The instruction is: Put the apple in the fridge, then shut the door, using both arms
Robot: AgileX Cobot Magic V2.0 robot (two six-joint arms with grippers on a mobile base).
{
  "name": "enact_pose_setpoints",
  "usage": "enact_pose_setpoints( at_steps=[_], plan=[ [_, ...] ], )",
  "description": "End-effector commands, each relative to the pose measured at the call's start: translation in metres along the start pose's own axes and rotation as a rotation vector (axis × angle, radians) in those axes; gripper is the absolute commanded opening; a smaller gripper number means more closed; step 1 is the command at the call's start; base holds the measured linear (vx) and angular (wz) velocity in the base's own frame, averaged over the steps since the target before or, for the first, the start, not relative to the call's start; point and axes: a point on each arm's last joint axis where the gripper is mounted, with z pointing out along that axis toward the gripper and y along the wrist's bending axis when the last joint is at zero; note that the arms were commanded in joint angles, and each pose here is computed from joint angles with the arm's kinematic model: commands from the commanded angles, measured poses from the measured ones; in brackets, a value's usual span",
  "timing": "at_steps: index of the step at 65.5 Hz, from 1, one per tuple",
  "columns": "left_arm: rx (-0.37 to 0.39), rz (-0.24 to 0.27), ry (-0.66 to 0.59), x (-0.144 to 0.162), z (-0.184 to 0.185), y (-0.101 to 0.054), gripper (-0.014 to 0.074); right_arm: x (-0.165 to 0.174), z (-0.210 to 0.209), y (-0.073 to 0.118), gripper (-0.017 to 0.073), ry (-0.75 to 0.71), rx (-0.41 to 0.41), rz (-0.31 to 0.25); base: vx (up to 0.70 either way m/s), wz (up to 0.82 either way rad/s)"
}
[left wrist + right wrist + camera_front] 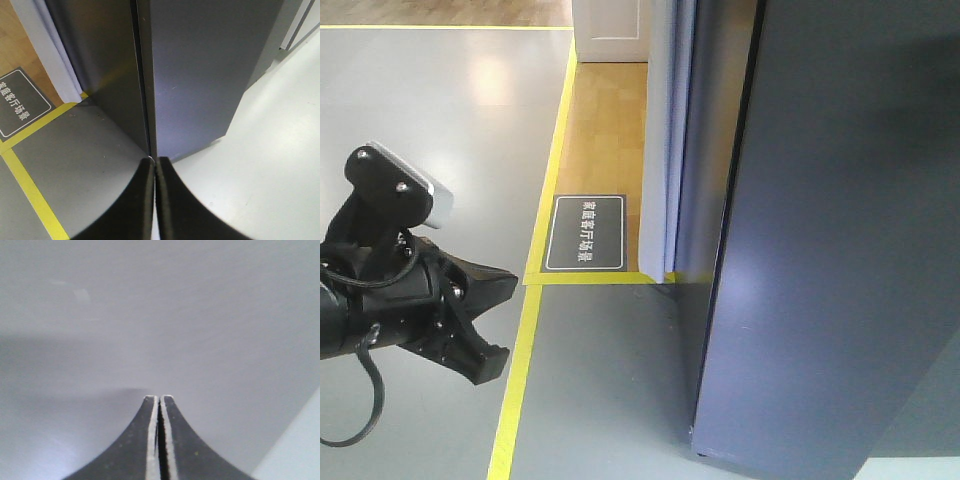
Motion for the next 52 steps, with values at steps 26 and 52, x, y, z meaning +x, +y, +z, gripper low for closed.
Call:
enact_pose_setpoints(
  at_steps=[26,52],
  plan=[
    [-0.018,-0.020,-0.102,-0.015,-0.011,0.001,-0.0006,-0.023,0.060,-0.001,-0.0002,-0.108,-0.050,0.099,0.00,0.00],
    [-0.018,-0.020,-0.102,-0.015,-0.011,0.001,-0.0006,-0.023,0.086,0.002,-0.0002,-0.134,-0.086,0.149,0.00,0.00]
  ],
)
